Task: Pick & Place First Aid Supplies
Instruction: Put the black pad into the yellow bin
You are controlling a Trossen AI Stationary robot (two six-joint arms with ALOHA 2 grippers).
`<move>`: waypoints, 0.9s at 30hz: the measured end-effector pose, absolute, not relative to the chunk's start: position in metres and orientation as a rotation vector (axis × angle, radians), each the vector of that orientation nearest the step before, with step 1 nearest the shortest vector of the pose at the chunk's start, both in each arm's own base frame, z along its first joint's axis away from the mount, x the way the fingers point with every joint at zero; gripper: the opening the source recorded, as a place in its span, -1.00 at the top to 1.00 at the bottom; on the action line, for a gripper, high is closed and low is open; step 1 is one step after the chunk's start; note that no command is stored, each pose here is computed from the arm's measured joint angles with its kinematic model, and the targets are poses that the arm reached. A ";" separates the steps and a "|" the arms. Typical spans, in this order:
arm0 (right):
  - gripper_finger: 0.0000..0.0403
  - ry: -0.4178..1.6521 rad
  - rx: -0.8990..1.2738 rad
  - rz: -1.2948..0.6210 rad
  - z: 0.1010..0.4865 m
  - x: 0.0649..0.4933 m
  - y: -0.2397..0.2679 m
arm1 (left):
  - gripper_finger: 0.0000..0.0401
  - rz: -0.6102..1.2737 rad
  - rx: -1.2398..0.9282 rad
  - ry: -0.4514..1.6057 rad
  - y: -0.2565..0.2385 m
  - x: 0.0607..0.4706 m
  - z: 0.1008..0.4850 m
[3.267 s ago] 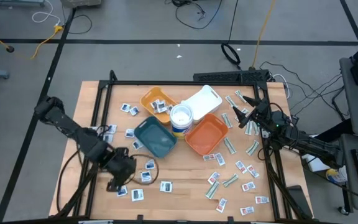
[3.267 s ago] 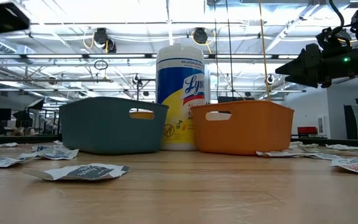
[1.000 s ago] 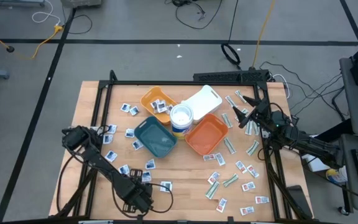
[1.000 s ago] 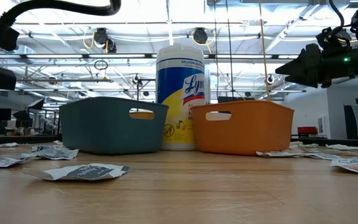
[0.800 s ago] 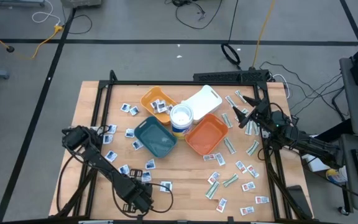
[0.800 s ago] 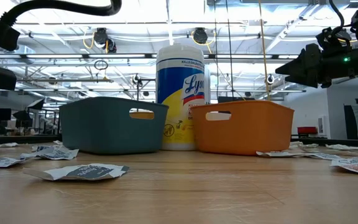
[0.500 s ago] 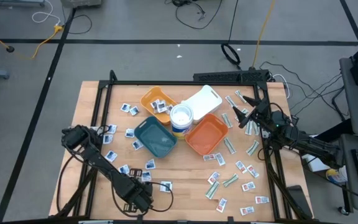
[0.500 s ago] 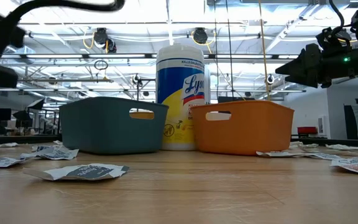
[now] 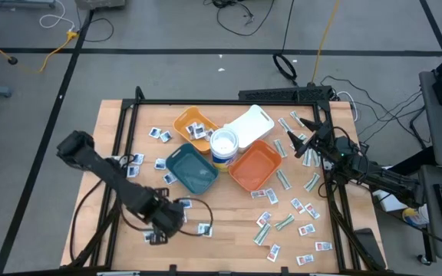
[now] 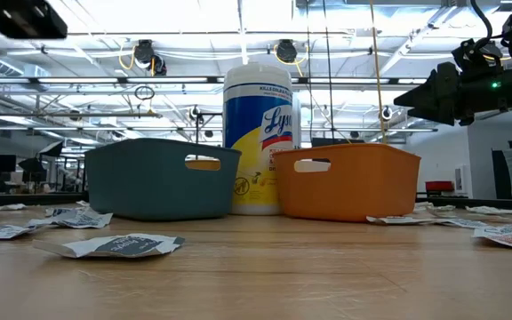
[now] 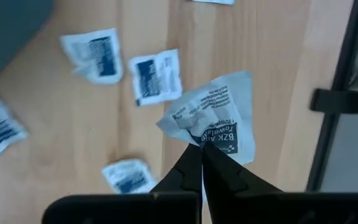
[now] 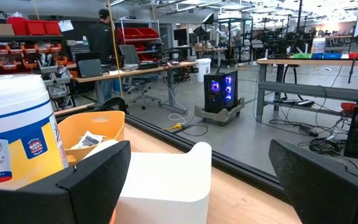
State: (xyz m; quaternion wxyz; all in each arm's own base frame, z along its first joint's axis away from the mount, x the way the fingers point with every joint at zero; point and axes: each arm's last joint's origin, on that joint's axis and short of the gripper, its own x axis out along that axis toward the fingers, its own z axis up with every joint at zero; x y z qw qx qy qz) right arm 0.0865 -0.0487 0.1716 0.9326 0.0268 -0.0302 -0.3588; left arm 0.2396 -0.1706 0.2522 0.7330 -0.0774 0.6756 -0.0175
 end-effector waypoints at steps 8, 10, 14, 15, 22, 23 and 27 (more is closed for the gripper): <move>-0.87 -0.062 0.055 -0.734 0.172 0.086 -0.049 | 0.99 0.101 -0.246 1.509 -0.130 0.226 0.279; -0.87 -0.062 0.055 -0.734 0.172 0.086 -0.049 | 1.00 0.160 -0.275 1.504 -0.114 0.226 0.284; -0.87 -0.062 0.055 -0.734 0.172 0.086 -0.049 | 1.00 0.237 -0.326 1.479 -0.082 0.225 0.295; -0.87 -0.062 0.055 -0.734 0.172 0.086 -0.049 | 1.00 0.253 -0.339 1.478 -0.073 0.226 0.297; -0.87 -0.062 0.055 -0.734 0.172 0.086 -0.049 | 1.00 0.364 -0.410 1.488 -0.016 0.230 0.299; -0.87 -0.062 0.055 -0.734 0.172 0.086 -0.049 | 1.00 0.375 -0.418 1.489 -0.008 0.229 0.299; -0.87 -0.062 0.055 -0.735 0.172 0.086 -0.049 | 1.00 0.428 -0.464 1.480 0.023 0.228 0.299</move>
